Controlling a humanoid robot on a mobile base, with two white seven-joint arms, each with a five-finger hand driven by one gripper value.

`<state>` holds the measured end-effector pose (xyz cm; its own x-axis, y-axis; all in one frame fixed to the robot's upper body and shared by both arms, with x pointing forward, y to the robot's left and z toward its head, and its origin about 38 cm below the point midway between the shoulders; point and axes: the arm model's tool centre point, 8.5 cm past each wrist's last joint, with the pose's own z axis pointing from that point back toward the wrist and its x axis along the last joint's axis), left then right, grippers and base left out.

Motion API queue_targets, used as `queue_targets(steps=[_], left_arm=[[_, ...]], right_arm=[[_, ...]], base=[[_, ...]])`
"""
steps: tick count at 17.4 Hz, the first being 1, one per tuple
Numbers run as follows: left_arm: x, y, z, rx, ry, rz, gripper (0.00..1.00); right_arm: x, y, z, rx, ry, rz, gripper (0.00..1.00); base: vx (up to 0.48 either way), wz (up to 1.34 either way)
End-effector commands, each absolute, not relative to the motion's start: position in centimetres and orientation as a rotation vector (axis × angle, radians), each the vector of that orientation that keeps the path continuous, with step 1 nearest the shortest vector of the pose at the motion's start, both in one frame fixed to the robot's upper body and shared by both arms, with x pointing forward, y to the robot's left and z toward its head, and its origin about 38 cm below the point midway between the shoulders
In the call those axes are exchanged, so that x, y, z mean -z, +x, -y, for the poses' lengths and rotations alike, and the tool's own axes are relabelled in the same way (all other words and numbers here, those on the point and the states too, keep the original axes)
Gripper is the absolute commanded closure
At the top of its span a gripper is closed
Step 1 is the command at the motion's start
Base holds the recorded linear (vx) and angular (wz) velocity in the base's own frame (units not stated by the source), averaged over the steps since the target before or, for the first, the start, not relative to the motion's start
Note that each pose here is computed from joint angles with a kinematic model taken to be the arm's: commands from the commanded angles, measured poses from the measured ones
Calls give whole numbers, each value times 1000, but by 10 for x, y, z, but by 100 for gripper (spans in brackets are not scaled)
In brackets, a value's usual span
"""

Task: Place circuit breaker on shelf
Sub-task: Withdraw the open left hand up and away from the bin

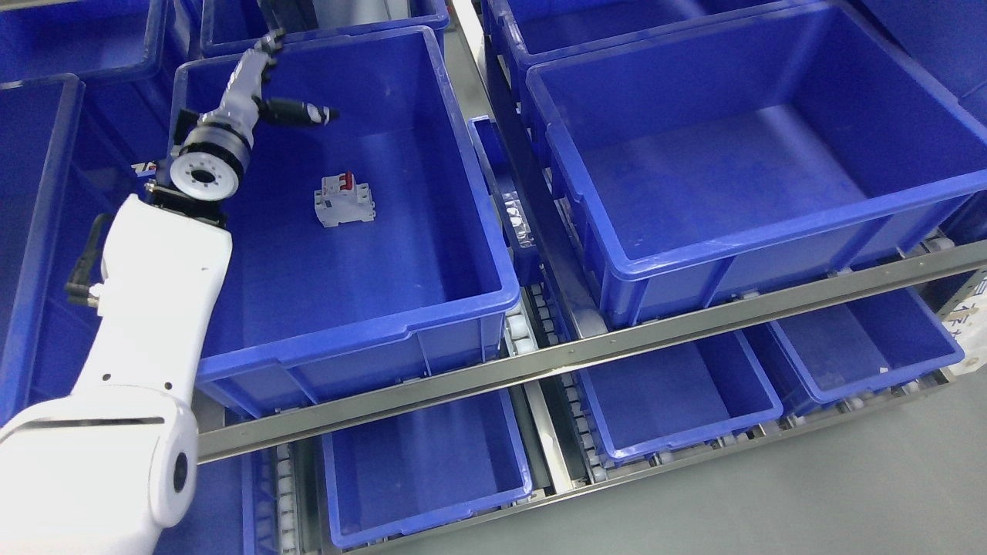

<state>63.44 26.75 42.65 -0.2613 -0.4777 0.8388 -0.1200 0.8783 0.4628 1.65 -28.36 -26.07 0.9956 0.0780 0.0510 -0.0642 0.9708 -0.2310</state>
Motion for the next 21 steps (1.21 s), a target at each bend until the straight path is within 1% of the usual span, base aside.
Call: queue_targets(steps=[1,2,4,6,11,15,21], left_arm=[[-480,552,-359,-249,356,2209,0],[-477,539,-356,-229,371,2249,0],[-475,509,-335,-185,307,2321,0],[-468,480,-316,-113,320,2370,0],[-425,448,-283,6,343,2442,0],[-380,444,-284,37,347,2411,0],[-377,447,-285,17,345,2372,0]], right_arm=[[259,18,293,-94,-247,74,0],[259,19,293,-94,-247,75,0],[259,18,293,-94,-247,74,0],[259,18,293,-94,-247,74,0],[259,18,293,-94,-247,75,0],[259,18,293,-94,-247,74,0],[259,18,293,-94,-245,74,0]], base=[[0,0],[-14,-20],[-30,-10],[-34,-74],[-86,-153],[-131,-11],[-183,222]])
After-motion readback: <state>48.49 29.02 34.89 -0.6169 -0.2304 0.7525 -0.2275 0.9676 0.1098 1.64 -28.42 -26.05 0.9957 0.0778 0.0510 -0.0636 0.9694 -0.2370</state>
